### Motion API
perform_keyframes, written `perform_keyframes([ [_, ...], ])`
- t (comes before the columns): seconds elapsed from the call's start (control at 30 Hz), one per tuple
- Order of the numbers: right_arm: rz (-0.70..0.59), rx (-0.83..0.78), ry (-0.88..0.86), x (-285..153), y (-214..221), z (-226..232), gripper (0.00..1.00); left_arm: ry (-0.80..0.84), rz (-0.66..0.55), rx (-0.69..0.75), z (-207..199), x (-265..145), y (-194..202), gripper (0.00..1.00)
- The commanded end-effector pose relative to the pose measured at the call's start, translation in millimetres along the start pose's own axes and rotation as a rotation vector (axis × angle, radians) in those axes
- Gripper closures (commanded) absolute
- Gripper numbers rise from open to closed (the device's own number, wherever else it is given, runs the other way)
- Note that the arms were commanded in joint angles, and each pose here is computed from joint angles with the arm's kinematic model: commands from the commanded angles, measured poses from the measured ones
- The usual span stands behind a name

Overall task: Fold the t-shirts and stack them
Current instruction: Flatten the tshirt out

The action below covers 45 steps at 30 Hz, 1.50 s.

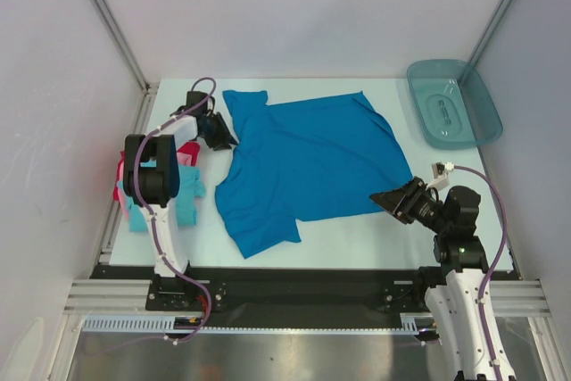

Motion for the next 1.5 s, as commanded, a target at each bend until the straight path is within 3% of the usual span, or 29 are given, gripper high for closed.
perform_keyframes([
  [0.0,-0.022,-0.041,-0.045,-3,-12,18,0.57,-0.02,0.063,0.03,4,1,18,0.65],
  [0.3,-0.024,-0.041,-0.055,-4,-12,21,0.57,-0.043,0.076,0.043,9,-2,24,0.69],
  [0.7,-0.018,-0.044,-0.045,-5,-10,19,0.57,-0.095,0.009,0.057,12,-11,12,1.0],
  [1.1,-0.019,-0.042,-0.05,-5,-8,18,0.57,-0.182,-0.246,0.129,-4,-69,-40,1.0],
  [1.47,-0.018,-0.045,-0.056,-6,-8,19,0.57,-0.274,-0.272,0.15,5,-77,-51,1.0],
])
Point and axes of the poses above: each gripper's point midway between its finger pads, its own x axis out along the fingers, its own z axis along the line the jaws close on, y = z × x, the point moved 2 cm from there along -x, back along the fingers, and after that the axes turned 9 degrees about -x, right-handed, at the moved point
